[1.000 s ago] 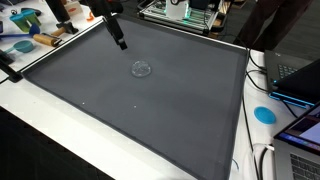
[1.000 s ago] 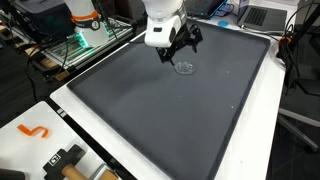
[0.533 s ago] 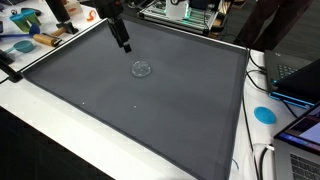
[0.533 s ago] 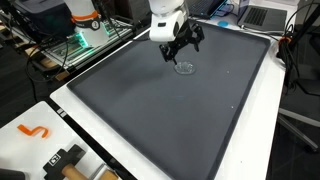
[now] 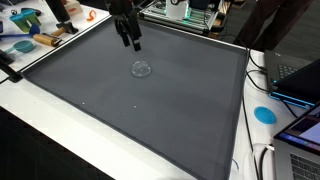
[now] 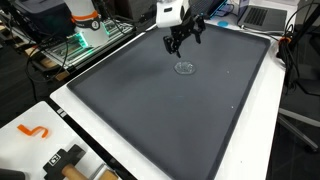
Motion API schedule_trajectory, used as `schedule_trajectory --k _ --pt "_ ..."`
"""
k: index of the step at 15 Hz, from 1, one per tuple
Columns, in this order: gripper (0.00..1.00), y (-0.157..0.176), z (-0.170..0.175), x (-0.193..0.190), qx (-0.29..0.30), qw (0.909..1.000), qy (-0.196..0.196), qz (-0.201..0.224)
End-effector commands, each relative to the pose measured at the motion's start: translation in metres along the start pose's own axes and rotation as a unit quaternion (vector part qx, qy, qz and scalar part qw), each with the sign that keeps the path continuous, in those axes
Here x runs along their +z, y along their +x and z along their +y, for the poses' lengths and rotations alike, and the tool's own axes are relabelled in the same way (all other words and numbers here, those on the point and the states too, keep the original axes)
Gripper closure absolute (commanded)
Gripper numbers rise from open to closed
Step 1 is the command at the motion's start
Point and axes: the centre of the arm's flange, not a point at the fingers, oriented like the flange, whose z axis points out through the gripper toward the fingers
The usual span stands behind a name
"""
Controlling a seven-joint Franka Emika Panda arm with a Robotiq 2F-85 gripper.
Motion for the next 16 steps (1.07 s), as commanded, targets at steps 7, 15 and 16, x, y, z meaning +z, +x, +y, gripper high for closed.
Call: schedule_trajectory --k 7,15,16 --pt "0.0 -0.032 -0.037 -0.026 -0.126 0.9871 -0.095 0.028" --pt "0.0 -0.03 -0.055 -0.029 -0.159 0.9788 -0.123 0.039" --pt "0.0 -0.031 -0.056 -0.029 -0.16 0.9786 -0.124 0.038"
